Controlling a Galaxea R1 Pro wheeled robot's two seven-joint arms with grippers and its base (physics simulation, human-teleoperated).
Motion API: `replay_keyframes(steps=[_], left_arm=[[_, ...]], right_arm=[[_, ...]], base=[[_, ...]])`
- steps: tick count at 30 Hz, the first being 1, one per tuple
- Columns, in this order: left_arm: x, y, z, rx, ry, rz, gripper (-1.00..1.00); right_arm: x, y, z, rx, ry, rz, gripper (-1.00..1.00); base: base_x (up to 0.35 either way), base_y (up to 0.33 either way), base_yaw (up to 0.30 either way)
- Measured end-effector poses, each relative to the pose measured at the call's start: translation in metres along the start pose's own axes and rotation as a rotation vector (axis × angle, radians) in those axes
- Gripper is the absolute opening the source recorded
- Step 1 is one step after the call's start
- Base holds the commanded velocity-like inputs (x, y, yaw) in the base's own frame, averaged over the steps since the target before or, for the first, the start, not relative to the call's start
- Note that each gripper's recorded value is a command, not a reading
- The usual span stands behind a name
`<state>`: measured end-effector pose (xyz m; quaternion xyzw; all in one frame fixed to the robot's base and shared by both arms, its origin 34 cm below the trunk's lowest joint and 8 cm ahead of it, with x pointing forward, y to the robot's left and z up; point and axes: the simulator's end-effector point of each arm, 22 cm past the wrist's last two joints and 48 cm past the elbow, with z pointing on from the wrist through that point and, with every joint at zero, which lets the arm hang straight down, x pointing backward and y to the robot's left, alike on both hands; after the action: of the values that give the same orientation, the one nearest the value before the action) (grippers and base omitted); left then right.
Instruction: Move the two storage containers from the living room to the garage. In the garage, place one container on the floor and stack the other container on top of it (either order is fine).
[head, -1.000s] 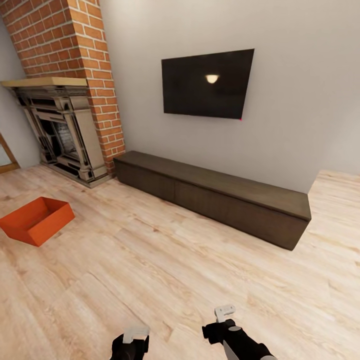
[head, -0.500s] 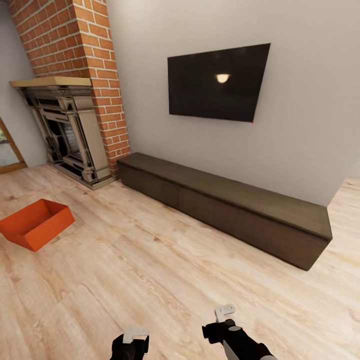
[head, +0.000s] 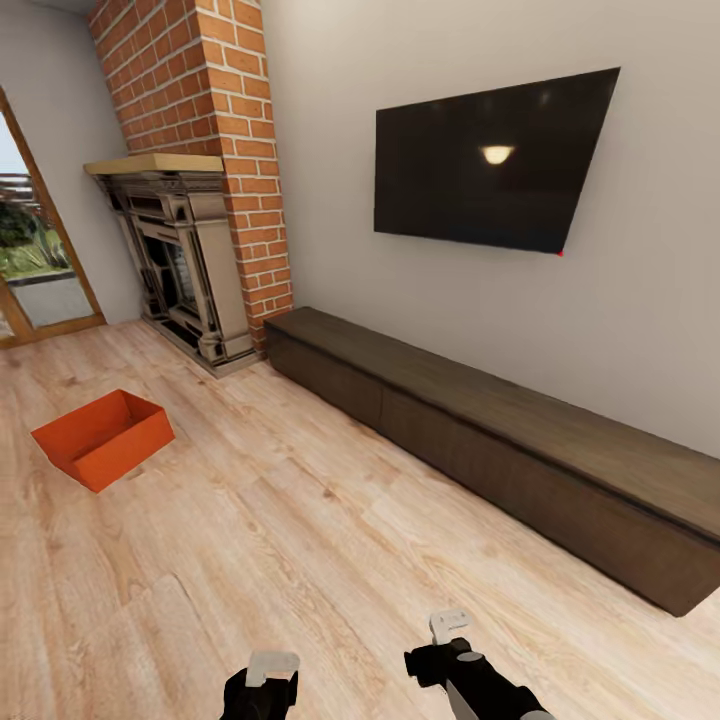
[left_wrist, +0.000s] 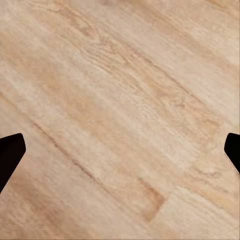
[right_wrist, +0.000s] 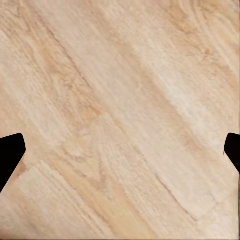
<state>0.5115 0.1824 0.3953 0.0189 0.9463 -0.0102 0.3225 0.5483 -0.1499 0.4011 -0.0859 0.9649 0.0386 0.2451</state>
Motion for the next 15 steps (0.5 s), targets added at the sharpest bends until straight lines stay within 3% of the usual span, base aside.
replay_keyframes(steps=[15], left_arm=[[0.0000,0.0001,0.0000,0.000,0.000,-0.001,1.00]], right_arm=[[-0.0004,-0.0001,0.0000,0.002,-0.001,0.000,1.00]], base=[[0.297,-0.219,0.285]])
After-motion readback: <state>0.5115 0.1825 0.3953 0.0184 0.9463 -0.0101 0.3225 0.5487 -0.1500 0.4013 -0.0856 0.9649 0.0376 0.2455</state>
